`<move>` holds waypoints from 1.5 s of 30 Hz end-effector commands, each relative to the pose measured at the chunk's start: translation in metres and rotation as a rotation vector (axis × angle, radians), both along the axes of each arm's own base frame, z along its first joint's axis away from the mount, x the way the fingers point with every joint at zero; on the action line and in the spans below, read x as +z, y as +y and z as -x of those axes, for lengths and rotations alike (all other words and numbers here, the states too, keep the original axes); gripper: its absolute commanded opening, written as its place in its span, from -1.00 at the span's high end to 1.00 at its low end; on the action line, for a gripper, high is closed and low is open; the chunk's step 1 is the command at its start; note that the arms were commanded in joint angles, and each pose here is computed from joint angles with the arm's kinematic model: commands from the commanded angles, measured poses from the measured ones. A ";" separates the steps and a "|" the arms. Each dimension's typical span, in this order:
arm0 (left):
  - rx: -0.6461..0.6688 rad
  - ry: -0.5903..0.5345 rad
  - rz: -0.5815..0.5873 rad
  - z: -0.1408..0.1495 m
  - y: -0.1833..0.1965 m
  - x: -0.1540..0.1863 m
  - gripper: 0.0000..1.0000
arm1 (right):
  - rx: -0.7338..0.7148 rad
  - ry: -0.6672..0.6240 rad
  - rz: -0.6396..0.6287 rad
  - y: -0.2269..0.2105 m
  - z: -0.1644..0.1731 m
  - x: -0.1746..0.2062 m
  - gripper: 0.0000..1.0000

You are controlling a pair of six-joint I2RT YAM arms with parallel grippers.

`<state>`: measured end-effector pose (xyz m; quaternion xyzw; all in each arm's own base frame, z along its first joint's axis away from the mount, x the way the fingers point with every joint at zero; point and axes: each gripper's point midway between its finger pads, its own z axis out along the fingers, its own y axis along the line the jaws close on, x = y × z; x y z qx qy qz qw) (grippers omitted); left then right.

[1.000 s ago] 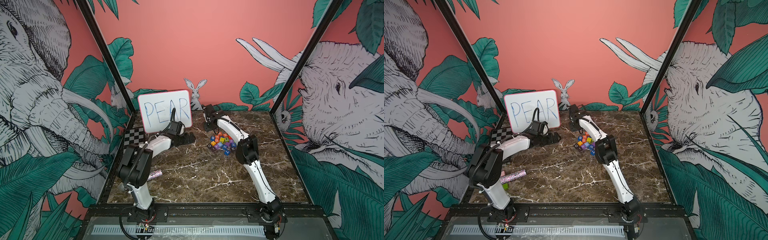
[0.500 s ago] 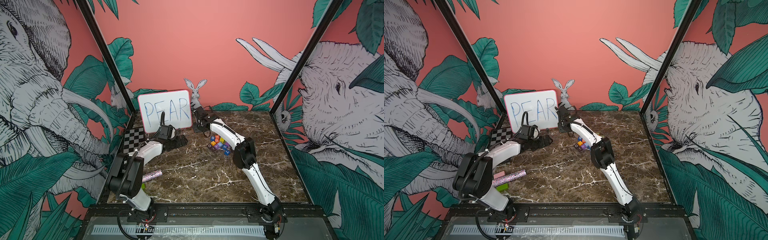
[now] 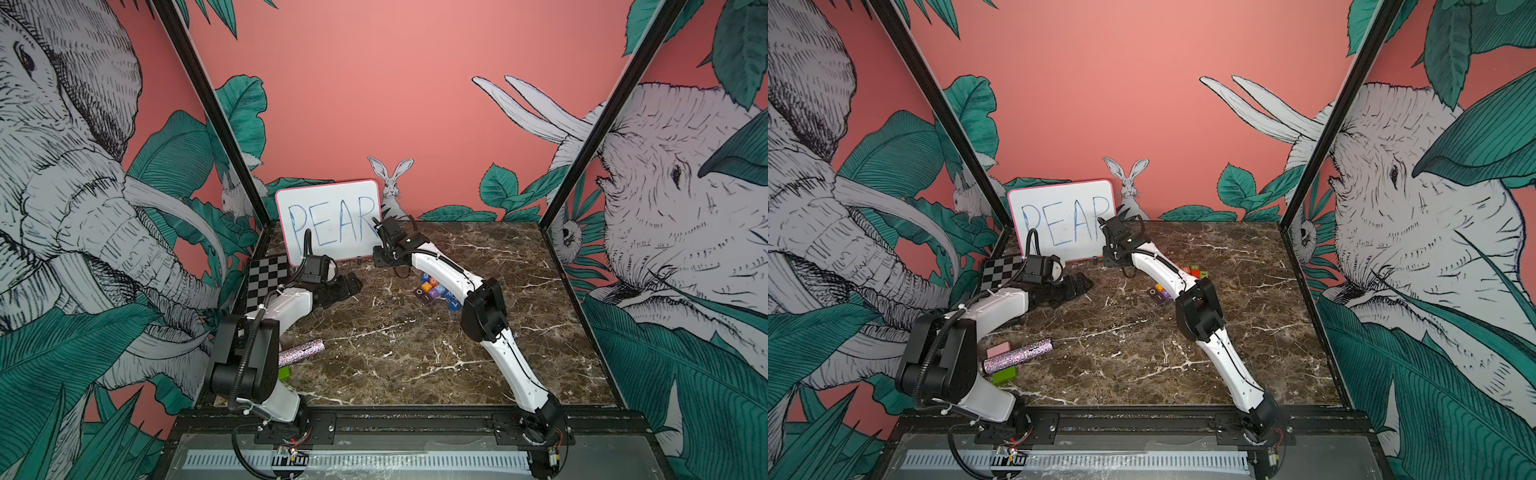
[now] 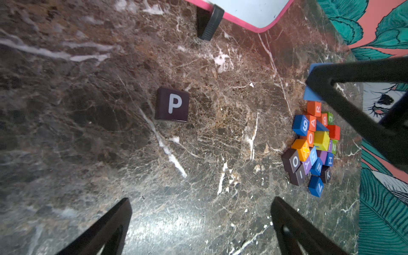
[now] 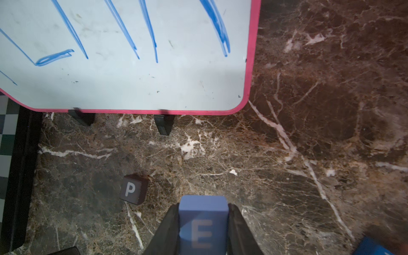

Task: Spell the uppercase word “pear” with letter blocks
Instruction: Place the letter block at the center of the board.

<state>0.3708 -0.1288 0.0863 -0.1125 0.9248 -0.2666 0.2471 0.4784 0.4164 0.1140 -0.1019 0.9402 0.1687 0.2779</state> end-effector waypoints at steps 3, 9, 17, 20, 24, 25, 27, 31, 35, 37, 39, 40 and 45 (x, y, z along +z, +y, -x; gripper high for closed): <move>0.006 -0.004 0.012 0.006 0.004 0.006 -0.99 | -0.043 0.007 -0.064 0.015 -0.001 -0.007 0.62; -0.001 0.006 0.043 0.003 -0.001 0.001 -0.99 | -0.076 0.063 -0.131 0.024 0.005 -0.019 0.62; 0.011 0.002 0.046 0.001 0.004 0.002 -0.99 | -0.095 0.119 -0.164 0.034 0.016 -0.034 0.64; 0.025 0.001 0.049 0.001 0.009 0.001 -0.99 | -0.117 0.131 -0.160 0.036 0.021 -0.040 0.65; 0.032 0.004 0.049 0.002 0.012 -0.001 -0.99 | -0.163 0.146 -0.147 0.037 0.026 -0.049 0.65; 0.033 0.006 0.049 0.003 0.012 -0.002 -0.99 | -0.161 0.149 -0.152 0.039 0.027 -0.051 0.65; 0.033 0.008 0.053 0.004 0.012 -0.003 -0.99 | -0.157 0.157 -0.160 0.043 0.029 -0.054 0.65; 0.040 0.009 0.057 0.005 0.013 -0.005 -0.99 | -0.146 0.169 -0.165 0.047 0.032 -0.059 0.64; 0.034 0.015 0.066 0.004 0.011 -0.004 -0.99 | -0.137 0.167 -0.171 0.049 0.035 -0.060 0.65; 0.036 0.010 0.066 0.003 0.011 -0.002 -0.99 | -0.135 0.170 -0.173 0.050 0.038 -0.062 0.65; 0.039 0.008 0.067 0.004 0.011 0.000 -0.99 | -0.133 0.173 -0.171 0.050 0.039 -0.063 0.65; 0.041 0.004 0.067 0.004 0.012 0.000 -0.99 | -0.131 0.174 -0.170 0.051 0.040 -0.062 0.65; 0.046 0.001 0.072 0.006 0.012 0.000 -0.99 | -0.133 0.159 -0.158 0.049 0.040 -0.059 0.65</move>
